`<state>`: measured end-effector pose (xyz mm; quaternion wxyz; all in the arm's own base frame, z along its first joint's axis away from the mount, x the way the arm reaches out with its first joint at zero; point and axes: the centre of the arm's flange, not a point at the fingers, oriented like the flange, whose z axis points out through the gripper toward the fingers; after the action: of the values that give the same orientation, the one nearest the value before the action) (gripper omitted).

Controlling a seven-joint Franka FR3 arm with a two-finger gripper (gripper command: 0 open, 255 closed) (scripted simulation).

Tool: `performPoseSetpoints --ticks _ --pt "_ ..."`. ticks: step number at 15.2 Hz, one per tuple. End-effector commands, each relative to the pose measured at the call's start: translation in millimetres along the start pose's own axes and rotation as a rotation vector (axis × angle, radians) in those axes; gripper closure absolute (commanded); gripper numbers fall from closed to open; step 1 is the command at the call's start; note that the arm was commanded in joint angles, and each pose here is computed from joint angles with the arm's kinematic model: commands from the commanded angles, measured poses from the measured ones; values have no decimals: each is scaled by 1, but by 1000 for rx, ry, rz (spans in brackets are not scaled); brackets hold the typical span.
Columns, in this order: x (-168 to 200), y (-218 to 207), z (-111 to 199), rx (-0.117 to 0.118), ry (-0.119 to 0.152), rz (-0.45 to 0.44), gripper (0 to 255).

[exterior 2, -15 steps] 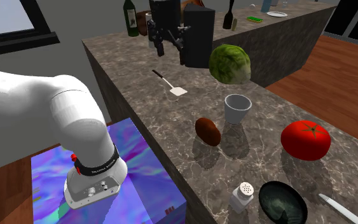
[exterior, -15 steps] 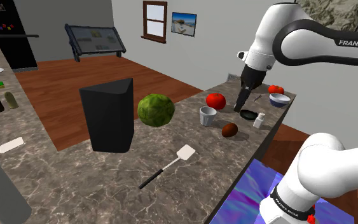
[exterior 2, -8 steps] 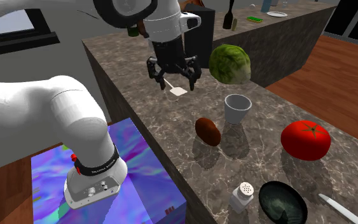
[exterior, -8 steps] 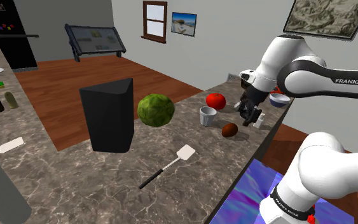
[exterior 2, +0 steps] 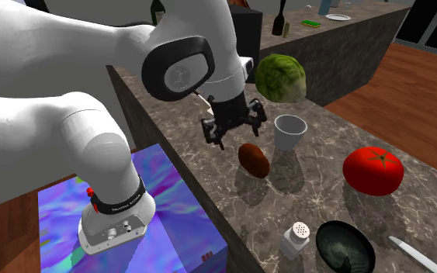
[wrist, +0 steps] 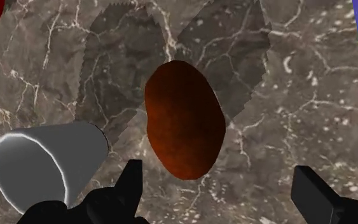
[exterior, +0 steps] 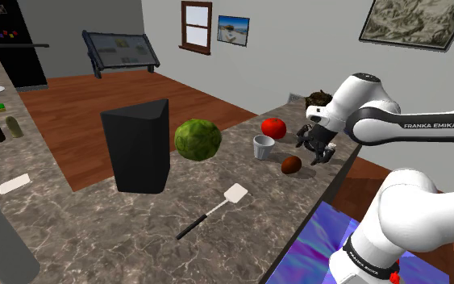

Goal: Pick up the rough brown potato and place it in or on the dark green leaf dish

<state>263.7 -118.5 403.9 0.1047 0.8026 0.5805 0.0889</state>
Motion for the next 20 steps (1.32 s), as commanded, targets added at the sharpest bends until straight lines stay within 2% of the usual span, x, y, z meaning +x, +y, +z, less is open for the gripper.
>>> performPoseSetpoints --ticks 1,3,4,11,19,20 --pt "-15 4 25 -27 11 -147 0" --pt "-28 14 45 -49 23 -280 0" --pt "-31 17 49 -53 25 -305 0" --pt "-29 18 89 -53 25 -305 0" --pt "-29 18 89 -53 25 -305 0" --pt "-29 18 89 -53 25 -305 255"
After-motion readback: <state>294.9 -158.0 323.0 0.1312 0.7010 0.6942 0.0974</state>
